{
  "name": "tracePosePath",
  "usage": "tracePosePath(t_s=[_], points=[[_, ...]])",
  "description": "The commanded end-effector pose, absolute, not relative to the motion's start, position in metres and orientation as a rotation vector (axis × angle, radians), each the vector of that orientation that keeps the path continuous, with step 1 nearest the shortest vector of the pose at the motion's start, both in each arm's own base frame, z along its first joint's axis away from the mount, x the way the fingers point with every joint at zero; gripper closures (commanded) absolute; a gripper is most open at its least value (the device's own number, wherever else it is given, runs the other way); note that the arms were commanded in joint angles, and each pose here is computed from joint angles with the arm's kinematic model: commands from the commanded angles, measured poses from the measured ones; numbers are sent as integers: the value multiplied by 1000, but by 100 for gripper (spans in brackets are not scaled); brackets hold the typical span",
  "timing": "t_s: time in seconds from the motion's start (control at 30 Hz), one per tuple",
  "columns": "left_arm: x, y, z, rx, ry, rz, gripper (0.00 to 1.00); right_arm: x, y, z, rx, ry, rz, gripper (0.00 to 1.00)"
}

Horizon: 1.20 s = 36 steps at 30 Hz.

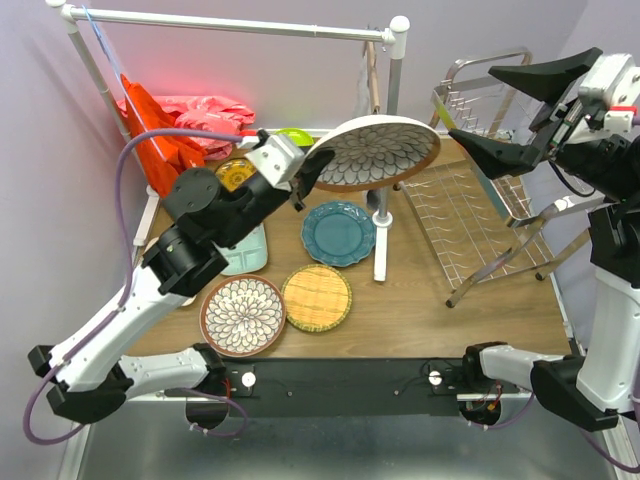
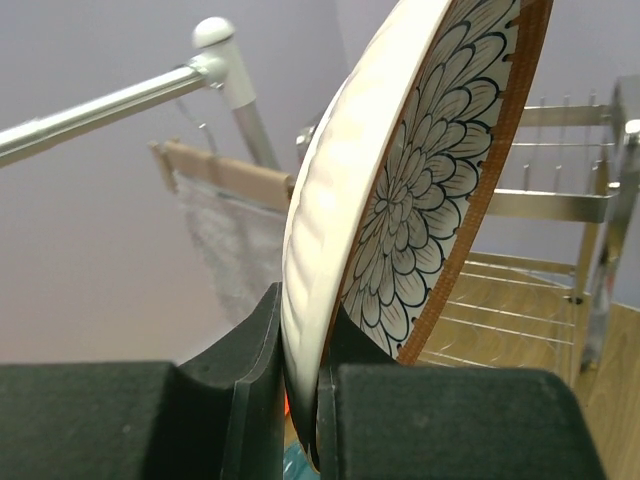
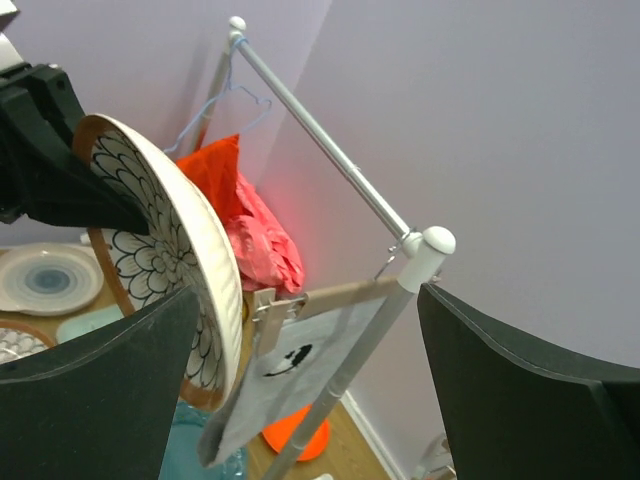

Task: Load the plates into the dish rack
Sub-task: Pass the plate from the right arm to the left, then pass the plate from the left arm to the right

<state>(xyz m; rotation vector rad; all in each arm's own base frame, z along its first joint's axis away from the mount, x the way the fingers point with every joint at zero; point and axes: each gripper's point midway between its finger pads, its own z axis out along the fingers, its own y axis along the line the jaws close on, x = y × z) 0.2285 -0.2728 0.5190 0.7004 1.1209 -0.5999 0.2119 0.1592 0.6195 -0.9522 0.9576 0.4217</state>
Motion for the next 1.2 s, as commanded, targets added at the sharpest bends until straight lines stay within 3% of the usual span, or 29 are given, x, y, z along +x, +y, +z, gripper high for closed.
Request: tracePosePath(t_s=[0.0, 0.5, 0.73, 1.0, 1.17], points=[[218, -210, 569, 447, 1007, -533, 100, 207, 170, 624, -893, 990, 612, 2], [221, -148, 602, 257, 928, -305, 100, 216, 200, 588, -679, 1317, 1266, 4], [228, -138, 621, 255, 872, -147, 100, 238, 201, 584, -472, 1414, 1386, 9], [224, -130, 632, 322, 783, 28, 100, 268, 205, 566, -216, 1539, 1548, 6], [219, -127, 641, 368, 732, 121, 100, 263, 224, 567, -232, 1546, 1632, 5]])
